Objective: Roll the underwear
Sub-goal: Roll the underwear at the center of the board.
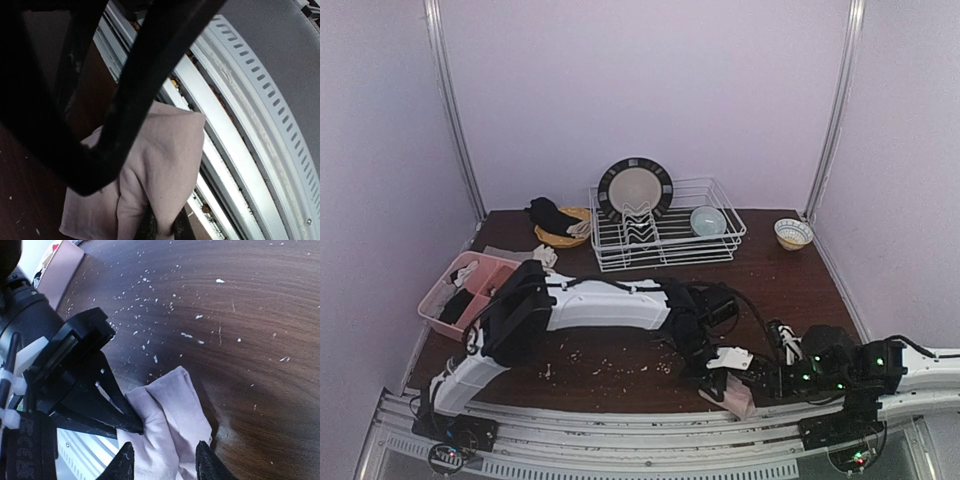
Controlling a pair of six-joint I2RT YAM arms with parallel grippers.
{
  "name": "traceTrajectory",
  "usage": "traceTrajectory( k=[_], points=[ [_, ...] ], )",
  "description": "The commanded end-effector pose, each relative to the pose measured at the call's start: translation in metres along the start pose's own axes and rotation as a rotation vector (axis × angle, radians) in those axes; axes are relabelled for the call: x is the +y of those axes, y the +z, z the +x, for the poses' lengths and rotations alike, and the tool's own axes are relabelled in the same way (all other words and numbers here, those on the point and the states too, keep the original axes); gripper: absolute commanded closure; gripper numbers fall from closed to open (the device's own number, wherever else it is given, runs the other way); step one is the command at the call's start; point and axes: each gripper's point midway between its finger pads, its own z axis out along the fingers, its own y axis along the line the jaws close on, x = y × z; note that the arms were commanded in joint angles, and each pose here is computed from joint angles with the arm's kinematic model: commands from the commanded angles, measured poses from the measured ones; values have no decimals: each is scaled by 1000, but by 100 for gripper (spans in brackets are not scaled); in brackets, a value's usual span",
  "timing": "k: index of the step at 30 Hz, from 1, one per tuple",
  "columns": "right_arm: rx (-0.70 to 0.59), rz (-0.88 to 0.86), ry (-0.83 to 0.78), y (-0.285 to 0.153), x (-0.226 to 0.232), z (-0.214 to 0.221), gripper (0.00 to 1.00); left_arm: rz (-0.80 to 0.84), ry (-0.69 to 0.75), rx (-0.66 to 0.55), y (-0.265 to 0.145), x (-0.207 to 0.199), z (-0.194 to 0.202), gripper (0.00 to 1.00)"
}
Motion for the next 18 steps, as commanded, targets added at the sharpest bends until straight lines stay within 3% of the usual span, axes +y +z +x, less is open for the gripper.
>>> traceTrajectory(
  k=[1, 11, 18],
  points=[
    [49, -103, -25, 2, 16, 11, 59, 116, -171, 79, 22, -13, 25, 100],
    [149, -121, -41, 12, 21, 28, 51, 112, -235, 103, 32, -1, 30, 100],
    [1, -69, 20, 4, 9, 5, 49, 85, -276, 82, 23, 5, 37, 100]
  ],
)
